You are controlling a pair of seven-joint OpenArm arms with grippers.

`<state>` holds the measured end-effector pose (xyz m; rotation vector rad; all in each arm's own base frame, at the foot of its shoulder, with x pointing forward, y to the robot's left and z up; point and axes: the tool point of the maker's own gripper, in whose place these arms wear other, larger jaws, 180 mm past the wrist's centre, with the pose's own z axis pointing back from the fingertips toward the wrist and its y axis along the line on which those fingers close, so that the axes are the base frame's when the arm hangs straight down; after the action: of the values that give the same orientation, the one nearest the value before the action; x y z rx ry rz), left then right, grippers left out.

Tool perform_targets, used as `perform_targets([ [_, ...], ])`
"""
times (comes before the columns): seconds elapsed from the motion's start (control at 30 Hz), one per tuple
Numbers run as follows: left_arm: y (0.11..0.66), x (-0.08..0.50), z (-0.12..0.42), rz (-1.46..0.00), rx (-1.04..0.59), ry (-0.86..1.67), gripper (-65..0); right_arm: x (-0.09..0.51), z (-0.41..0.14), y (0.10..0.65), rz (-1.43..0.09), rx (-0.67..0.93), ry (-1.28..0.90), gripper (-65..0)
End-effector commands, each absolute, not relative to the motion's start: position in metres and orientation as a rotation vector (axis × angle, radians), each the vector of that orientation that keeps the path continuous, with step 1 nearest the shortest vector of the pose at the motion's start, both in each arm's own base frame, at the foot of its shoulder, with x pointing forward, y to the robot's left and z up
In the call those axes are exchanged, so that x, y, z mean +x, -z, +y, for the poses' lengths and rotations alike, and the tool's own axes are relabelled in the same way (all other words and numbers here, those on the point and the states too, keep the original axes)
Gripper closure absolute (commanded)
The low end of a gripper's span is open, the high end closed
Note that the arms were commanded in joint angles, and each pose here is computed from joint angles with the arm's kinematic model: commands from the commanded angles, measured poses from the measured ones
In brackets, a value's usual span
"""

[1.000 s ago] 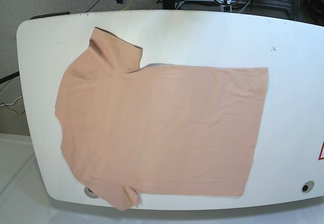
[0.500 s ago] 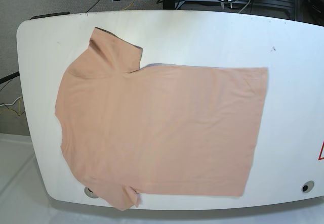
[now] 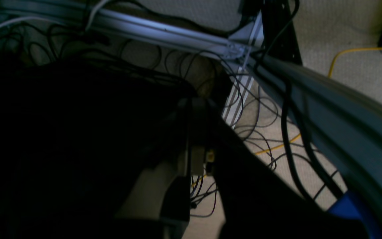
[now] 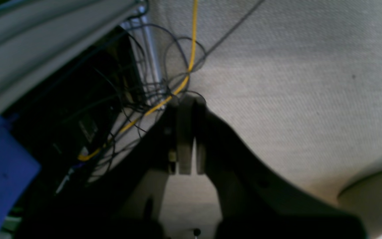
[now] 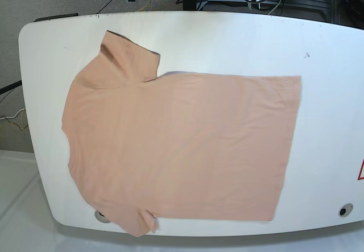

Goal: Fold the T-shirt properly

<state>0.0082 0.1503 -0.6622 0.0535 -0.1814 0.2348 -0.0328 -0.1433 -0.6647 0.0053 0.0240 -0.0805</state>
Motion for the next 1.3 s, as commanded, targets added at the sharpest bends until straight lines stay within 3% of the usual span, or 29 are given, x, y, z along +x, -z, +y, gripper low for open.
perform_targets([
  [0.0, 0.662, 0.010, 0.150, -0.186, 0.055, -0.236, 0.0, -0.036, -0.147, 0.664, 0.028, 0.002, 0.080, -0.1],
  [1.27, 0.661, -0.005, 0.154, -0.174, 0.064, -0.216, 0.0, -0.036, -0.147, 0.664, 0.007, 0.001, 0.085, -0.2],
])
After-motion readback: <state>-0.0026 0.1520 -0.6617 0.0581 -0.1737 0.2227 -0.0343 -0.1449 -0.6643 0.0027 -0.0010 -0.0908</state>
